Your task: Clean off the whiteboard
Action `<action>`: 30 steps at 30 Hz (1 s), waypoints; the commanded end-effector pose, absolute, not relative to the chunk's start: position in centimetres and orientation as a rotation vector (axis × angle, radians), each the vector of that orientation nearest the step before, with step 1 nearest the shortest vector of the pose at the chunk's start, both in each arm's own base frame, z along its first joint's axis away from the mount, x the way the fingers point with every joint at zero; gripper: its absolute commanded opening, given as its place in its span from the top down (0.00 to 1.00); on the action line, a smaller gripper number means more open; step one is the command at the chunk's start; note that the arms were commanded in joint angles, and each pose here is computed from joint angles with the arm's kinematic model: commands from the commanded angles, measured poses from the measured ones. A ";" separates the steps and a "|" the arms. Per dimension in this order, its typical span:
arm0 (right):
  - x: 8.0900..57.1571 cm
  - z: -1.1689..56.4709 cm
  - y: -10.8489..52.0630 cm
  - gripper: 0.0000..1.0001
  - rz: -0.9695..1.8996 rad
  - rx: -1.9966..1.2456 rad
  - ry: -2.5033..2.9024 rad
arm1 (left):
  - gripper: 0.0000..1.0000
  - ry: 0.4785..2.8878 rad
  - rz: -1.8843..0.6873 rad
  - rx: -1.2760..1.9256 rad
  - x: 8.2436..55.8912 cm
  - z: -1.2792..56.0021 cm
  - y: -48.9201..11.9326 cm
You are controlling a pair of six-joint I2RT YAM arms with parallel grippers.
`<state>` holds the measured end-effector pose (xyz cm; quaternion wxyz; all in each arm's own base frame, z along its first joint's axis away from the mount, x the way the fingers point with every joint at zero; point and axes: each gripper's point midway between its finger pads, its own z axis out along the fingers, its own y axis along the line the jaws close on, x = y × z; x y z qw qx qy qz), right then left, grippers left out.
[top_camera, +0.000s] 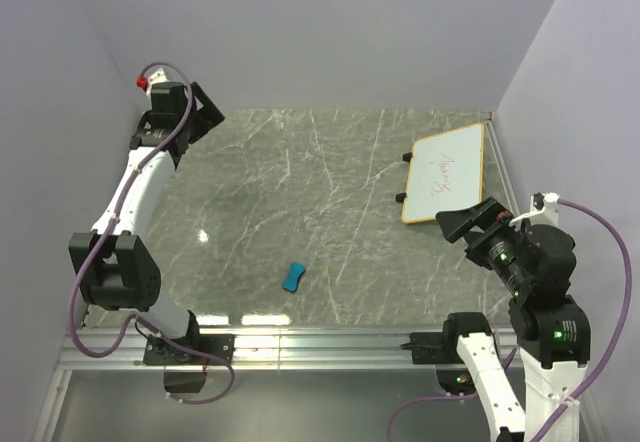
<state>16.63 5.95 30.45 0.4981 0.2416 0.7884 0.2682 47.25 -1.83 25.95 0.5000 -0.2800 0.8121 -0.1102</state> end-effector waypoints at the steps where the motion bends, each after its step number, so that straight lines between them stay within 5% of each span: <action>1: 16.0 30.7 5.9 0.00 0.634 0.563 1.911 | 0.01 1.976 -0.400 -0.698 45.5 28.3 -4.3; 5: 15.5 30.7 5.4 0.00 0.611 0.582 1.902 | 0.01 2.085 -0.823 -0.470 44.9 26.4 -11.6; 10: 14.5 32.0 4.5 0.00 0.566 0.558 1.827 | 0.01 2.099 -0.728 -0.344 42.6 25.7 -16.1; 19: 15.0 32.4 5.8 0.00 0.610 0.471 1.869 | 0.01 2.408 -0.523 -0.166 36.3 16.0 -21.3; 26: 16.8 31.0 5.8 0.03 0.615 0.518 1.905 | 0.11 2.670 -0.234 0.099 30.2 9.1 -22.5; 30: 17.5 30.8 6.0 0.04 0.632 0.561 1.927 | 0.15 2.713 -0.353 0.184 26.6 8.4 -24.2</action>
